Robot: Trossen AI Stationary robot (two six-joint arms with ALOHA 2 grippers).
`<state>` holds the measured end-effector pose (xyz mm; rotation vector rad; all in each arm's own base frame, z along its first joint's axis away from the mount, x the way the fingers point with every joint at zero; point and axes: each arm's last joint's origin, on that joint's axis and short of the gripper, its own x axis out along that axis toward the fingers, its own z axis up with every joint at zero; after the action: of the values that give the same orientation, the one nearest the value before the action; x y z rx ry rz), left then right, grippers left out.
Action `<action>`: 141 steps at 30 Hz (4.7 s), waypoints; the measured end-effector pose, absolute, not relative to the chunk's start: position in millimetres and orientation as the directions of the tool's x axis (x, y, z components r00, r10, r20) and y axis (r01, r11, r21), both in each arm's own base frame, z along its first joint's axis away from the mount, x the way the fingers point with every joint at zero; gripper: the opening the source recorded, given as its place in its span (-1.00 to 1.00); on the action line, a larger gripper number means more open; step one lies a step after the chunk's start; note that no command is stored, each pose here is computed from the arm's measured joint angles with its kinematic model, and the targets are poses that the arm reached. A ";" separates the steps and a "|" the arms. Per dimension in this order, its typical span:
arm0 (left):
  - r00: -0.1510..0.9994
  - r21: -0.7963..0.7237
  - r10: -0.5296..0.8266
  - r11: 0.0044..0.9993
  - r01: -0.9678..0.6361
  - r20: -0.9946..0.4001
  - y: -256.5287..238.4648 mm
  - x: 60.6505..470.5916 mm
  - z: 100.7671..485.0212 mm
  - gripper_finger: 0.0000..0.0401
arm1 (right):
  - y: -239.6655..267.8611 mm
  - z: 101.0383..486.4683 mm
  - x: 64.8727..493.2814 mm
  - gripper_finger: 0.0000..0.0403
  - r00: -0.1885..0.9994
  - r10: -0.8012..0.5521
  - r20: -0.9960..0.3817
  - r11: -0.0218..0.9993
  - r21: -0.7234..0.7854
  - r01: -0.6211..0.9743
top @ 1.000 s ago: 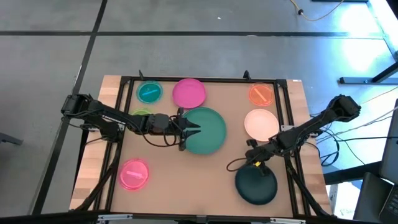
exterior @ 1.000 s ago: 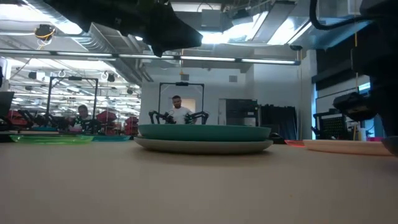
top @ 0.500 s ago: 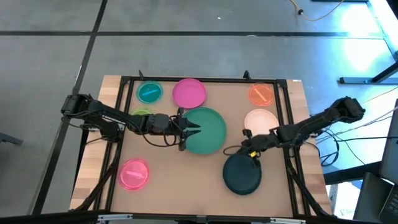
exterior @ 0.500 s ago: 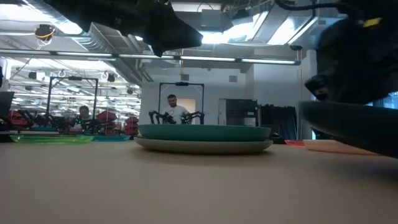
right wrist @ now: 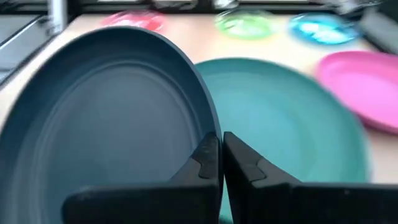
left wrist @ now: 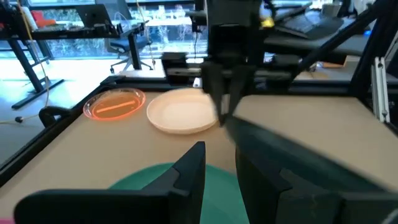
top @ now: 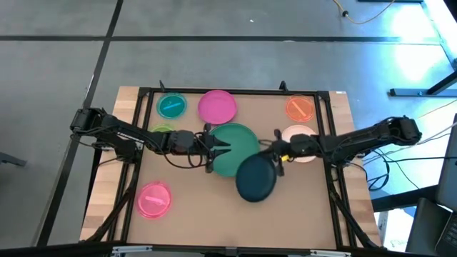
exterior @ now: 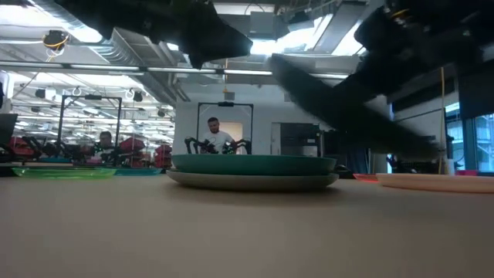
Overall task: Stack plastic plates
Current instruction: Stack the dark blue plate on the green plate, then stack the pink plate on the dark blue plate
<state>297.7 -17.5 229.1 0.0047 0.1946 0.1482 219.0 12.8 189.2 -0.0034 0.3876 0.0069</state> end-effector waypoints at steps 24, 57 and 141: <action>0.985 -0.023 0.128 0.991 -0.131 -0.116 -21.2 298.7 236.7 -0.59 | -51.0 159.6 259.2 -0.98 0.950 -0.273 -0.149 0.959 0.034 0.281; 0.951 0.017 0.243 0.969 -0.245 -0.191 -18.3 296.7 228.7 -0.59 | -53.3 152.7 270.7 -0.33 0.941 -0.285 -0.182 0.957 -0.004 0.289; 0.340 0.482 0.440 0.875 0.047 -0.831 139.8 283.6 122.0 -0.86 | -42.3 181.3 249.8 -0.34 0.945 -0.192 -0.265 0.981 -0.090 0.174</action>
<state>283.6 139.8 122.0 0.4672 1.2077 0.2678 249.8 -42.3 181.3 -0.0660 0.2769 -0.1865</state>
